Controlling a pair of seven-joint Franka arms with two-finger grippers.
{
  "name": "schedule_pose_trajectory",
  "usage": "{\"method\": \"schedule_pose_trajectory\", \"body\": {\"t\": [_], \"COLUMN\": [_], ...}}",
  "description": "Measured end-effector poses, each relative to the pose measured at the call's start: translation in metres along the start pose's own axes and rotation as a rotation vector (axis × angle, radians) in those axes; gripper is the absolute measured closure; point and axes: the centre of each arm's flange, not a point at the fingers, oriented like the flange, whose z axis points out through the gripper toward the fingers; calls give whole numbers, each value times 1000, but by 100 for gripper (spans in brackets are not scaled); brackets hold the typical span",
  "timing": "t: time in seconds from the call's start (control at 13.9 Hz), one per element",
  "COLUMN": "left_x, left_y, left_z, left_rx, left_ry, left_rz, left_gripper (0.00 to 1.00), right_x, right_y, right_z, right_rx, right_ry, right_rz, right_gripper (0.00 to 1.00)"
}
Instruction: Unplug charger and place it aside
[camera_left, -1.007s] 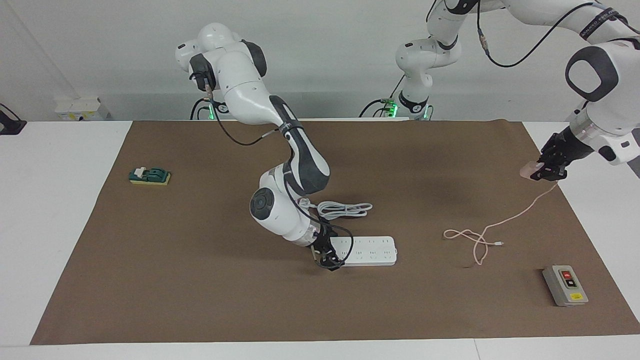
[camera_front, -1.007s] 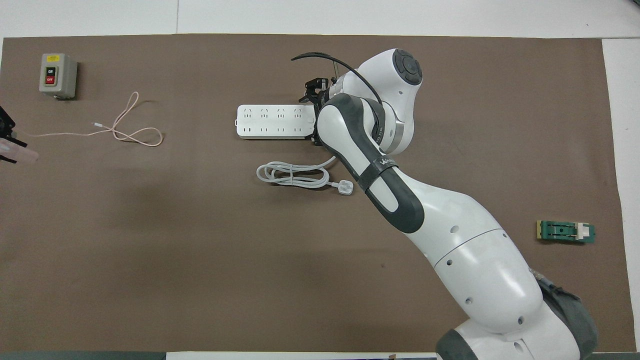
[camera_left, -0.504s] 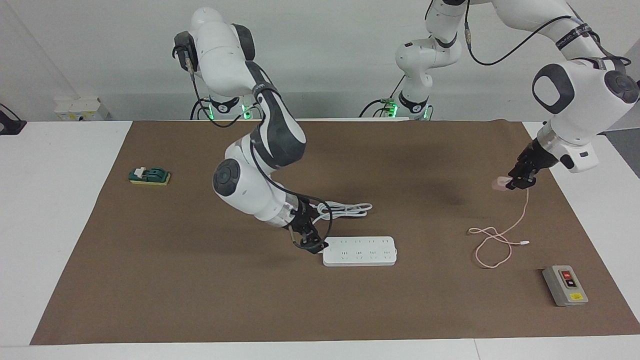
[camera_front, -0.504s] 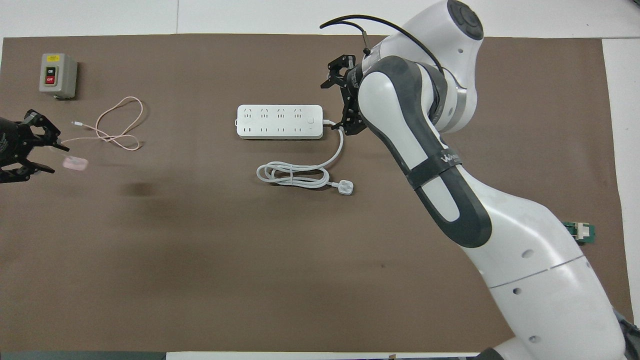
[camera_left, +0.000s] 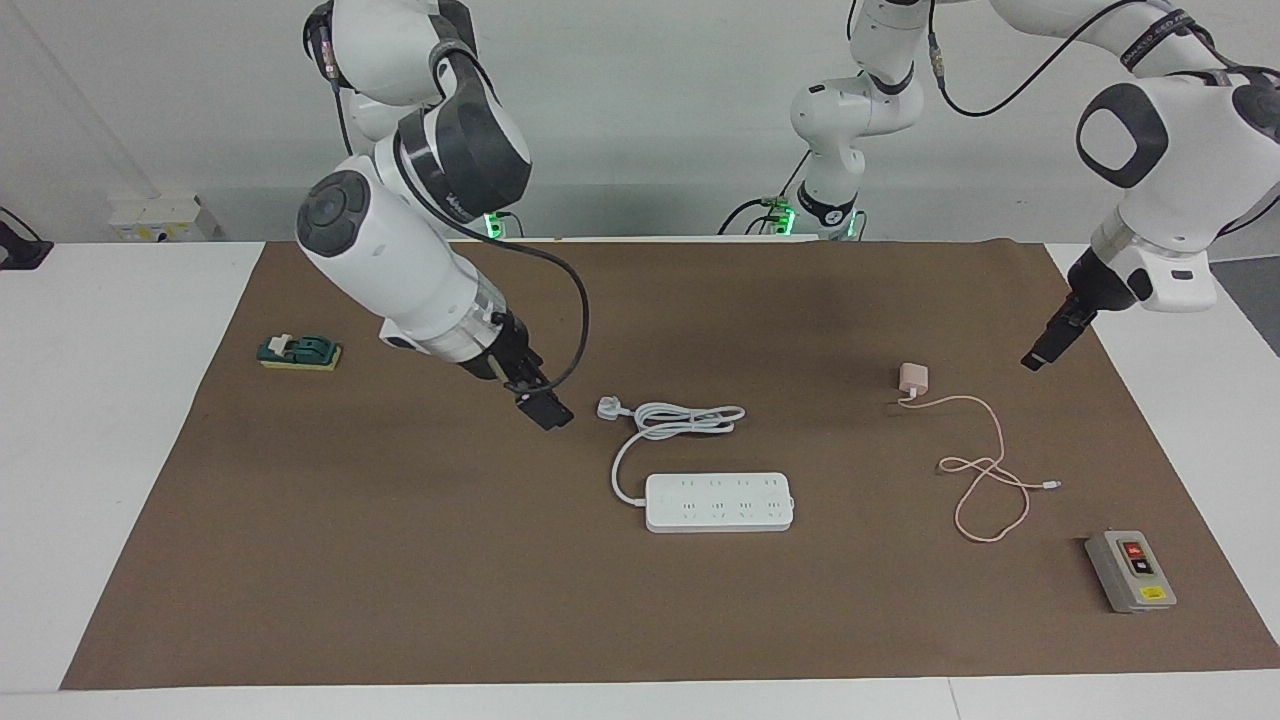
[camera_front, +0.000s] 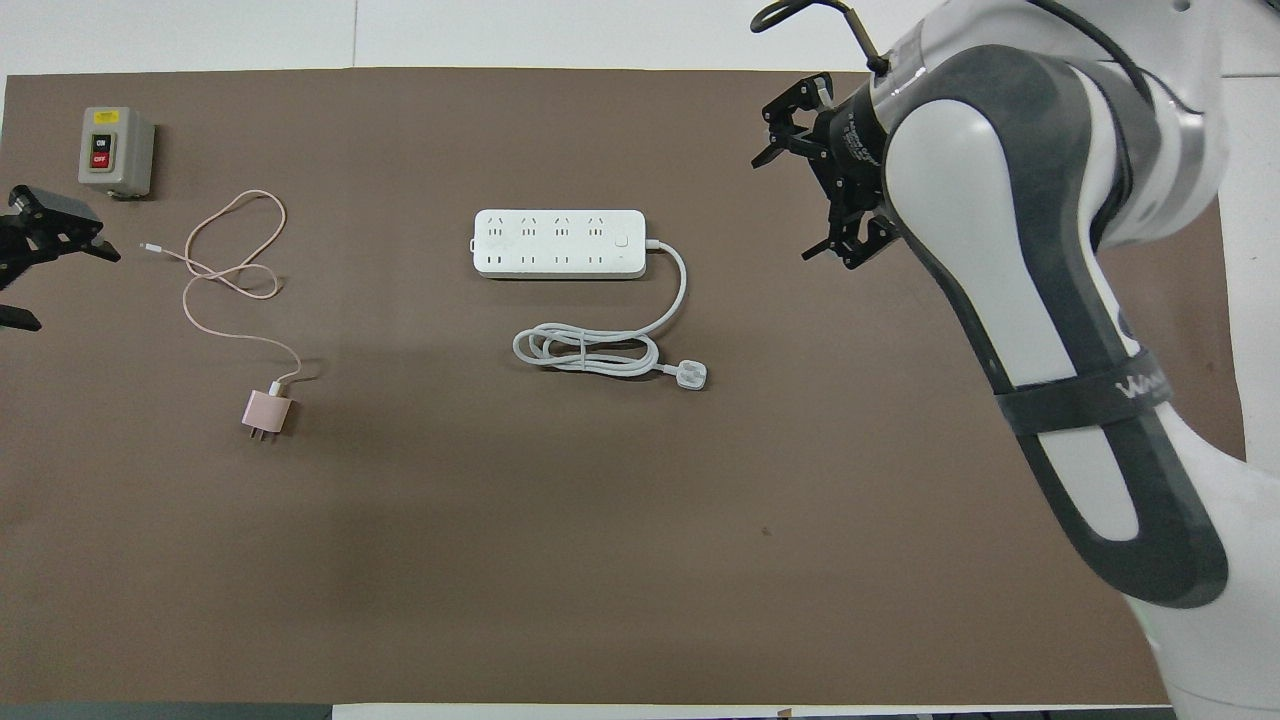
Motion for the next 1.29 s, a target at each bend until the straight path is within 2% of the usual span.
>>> {"method": "schedule_pose_trajectory", "body": {"t": [0.29, 0.58, 0.79, 1.01, 1.15, 1.29], "left_x": [-17, -37, -54, -58, -63, -67], "left_y": [-5, 5, 23, 21, 9, 3], "left_z": [-43, -40, -37, -49, -70, -79], "left_rx": [23, 68, 91, 88, 74, 70], "left_ry": [-62, -149, -188, -171, -137, -130], "left_rz": [252, 448, 539, 553, 549, 546], "left_gripper": [0, 0, 0, 0, 0, 0], "right_x": [9, 19, 36, 63, 73, 73], "right_y": [30, 57, 79, 116, 147, 174], "right_z": [-45, -79, -109, -140, -159, -168], "right_rx": [-55, -162, -226, -254, -262, -268], "right_ry": [68, 170, 215, 219, 216, 209], "right_rz": [-219, -527, -765, -922, -967, -974], "right_gripper": [0, 0, 0, 0, 0, 0]}}
